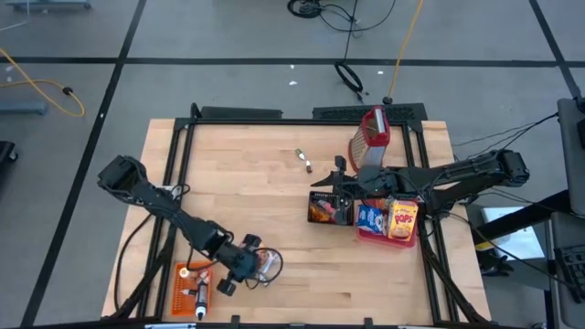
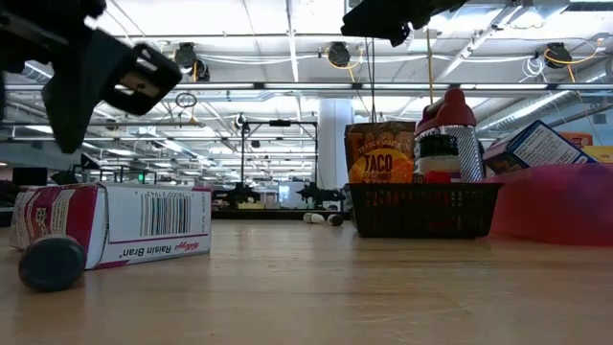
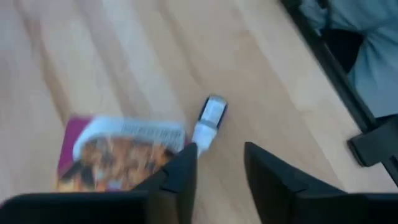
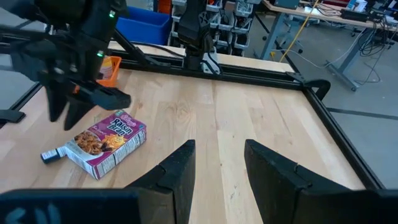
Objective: Pick & Place Kitchen Items
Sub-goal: Put the small purple food coloring bottle into the orange bin
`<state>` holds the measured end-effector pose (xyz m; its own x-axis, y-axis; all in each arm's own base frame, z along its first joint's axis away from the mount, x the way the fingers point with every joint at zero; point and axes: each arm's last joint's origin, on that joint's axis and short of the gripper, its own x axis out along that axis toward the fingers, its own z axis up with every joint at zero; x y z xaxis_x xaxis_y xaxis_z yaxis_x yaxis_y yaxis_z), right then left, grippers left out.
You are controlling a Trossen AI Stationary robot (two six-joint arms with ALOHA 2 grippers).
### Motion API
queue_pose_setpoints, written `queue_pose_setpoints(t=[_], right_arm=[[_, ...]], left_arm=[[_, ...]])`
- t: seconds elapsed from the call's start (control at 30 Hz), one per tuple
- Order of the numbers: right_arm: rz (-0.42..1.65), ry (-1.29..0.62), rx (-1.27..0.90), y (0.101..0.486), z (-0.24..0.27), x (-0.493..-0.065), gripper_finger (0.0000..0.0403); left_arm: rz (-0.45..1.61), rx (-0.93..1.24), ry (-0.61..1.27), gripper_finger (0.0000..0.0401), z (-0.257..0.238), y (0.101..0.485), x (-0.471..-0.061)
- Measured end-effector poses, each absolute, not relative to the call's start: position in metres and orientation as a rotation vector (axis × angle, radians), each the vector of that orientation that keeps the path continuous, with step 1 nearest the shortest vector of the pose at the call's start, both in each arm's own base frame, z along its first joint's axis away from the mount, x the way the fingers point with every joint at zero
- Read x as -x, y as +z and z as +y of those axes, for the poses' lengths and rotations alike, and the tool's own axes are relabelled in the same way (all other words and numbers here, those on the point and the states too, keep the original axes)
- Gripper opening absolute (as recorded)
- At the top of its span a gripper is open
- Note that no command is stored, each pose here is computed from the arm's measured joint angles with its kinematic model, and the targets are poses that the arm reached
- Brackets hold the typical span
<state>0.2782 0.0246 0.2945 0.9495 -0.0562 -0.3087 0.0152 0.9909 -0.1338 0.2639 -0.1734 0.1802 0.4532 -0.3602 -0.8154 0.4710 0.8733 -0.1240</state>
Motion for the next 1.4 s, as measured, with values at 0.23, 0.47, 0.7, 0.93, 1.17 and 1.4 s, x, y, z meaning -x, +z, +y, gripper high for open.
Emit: queue_pose_setpoints(t=[0.23,0.47,0.7,0.93,1.17,1.4], right_arm=[[0.316,-0.038,0.12,0.295,0.025,-0.278,0.013],[0.316,-0.041,0.104,0.295,0.025,-0.278,0.013],[0.316,-0.041,0.104,0.295,0.025,-0.278,0.013],[0.317,-0.04,0.104,0.295,0.025,-0.278,0.013],[0.332,-0.04,0.106,0.288,0.025,-0.277,0.013],[0.313,-0.041,0.104,0.273,0.024,-0.275,0.013]], left_arm=[[0.895,-0.291,-0.55,0.0199,-0.177,0.176,-0.268],[0.909,-0.32,-0.595,0.0207,-0.185,0.153,-0.277],[0.886,-0.358,-0.602,0.0207,-0.185,0.151,-0.279],[0.892,-0.39,-0.557,0.0207,-0.181,0.154,-0.28],[0.95,-0.325,-0.46,0.0207,-0.169,0.15,-0.285],[0.929,-0.341,-0.427,0.0207,-0.166,0.152,-0.288]])
